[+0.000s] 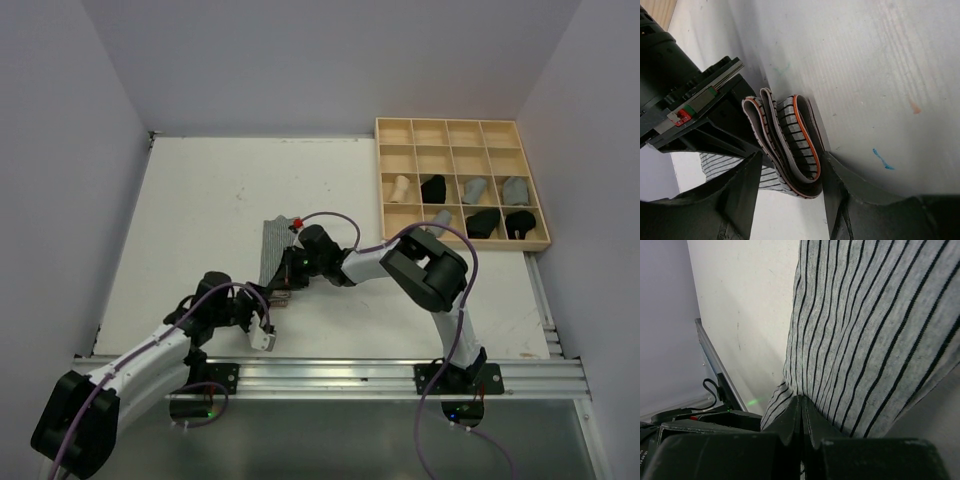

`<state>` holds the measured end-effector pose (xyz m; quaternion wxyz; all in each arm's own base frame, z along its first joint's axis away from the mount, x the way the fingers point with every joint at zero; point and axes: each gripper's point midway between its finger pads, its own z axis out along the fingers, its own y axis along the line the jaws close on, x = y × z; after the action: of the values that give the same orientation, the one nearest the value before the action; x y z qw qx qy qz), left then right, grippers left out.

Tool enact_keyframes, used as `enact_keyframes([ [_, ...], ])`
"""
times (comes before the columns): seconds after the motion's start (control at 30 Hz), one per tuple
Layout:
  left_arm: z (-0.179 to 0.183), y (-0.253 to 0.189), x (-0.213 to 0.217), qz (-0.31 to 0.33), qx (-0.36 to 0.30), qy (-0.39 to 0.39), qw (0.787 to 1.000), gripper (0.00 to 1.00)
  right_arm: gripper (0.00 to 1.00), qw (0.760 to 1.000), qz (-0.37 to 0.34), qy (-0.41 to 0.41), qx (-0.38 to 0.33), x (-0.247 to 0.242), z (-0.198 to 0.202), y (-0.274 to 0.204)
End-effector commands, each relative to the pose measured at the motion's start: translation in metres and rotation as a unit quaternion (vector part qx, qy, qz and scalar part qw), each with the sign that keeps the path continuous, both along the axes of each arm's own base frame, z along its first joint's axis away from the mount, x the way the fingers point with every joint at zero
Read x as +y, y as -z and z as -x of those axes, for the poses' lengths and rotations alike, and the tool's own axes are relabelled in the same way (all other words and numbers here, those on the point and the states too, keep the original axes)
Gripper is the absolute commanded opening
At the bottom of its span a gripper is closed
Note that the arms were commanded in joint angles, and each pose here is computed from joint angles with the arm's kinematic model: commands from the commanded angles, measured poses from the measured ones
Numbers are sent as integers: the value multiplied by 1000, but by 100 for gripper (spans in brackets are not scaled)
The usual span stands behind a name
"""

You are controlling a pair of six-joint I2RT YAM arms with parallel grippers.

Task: Roll the underwear

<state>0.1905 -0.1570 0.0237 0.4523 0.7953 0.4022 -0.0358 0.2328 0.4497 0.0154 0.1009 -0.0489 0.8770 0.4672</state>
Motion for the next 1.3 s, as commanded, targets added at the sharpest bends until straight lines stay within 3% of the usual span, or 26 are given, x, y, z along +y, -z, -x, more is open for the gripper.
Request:
enact_keyframes([
  [0.0, -1, 16, 11, -23, -7, -23, 999, 54, 0, 996, 88, 8, 17, -27, 8, 56],
  [0.1, 5, 22, 12, -34, 5, -12, 999, 46, 0, 996, 83, 4, 14, -25, 8, 53],
  [0.3, 12, 23, 13, -46, 55, -17, 997, 17, 1, 998, 55, 7, -21, -19, -1, 15],
  [0.33, 14, 23, 14, -49, 64, -17, 997, 10, 5, 998, 50, 10, -35, -19, -7, 5],
  [0.4, 20, 23, 16, -62, 93, -14, 994, 5, 20, 997, 39, 13, -64, -17, -20, -18],
  [0.43, 22, 23, 16, -64, 103, -13, 993, 1, 34, 994, 49, 20, -94, -24, -30, -36],
  [0.63, 33, 6, 5, -53, 186, -9, 981, 0, 73, 960, 114, 53, -248, -67, -72, -119],
  [0.7, 35, 0, 1, -48, 220, -9, 974, 0, 78, 944, 120, 80, -297, -88, -76, -152],
  [0.77, 41, 2, -1, -52, 258, -8, 965, 0, 90, 926, 105, 99, -349, -106, -75, -190],
  [0.8, 39, -3, -3, -53, 267, -8, 962, 0, 95, 919, 122, 121, -355, -121, -75, -187],
  [0.9, 39, -7, -8, -52, 302, -9, 952, 0, 98, 900, 153, 197, -357, -163, -82, -194],
  [0.93, 38, -8, -8, -51, 313, -15, 948, 0, 92, 899, 159, 191, -360, -169, -81, -193],
  [1.07, 17, -13, -17, -52, 366, -48, 928, 0, 98, 895, 157, 138, -395, -183, -61, -202],
  [1.13, 19, -4, -12, -71, 427, -59, 900, 0, 98, 892, 168, 124, -401, -193, -51, -199],
  [1.17, 5, -13, -17, -59, 433, -60, 897, 0, 98, 895, 164, 116, -399, -193, -46, -196],
  [1.23, 6, -6, -10, -69, 489, -64, 867, 0, 98, 905, 130, 46, -402, -185, -20, -189],
  [1.27, -7, -14, -15, -56, 495, -59, 865, 0, 98, 907, 128, 27, -400, -185, -12, -179],
])
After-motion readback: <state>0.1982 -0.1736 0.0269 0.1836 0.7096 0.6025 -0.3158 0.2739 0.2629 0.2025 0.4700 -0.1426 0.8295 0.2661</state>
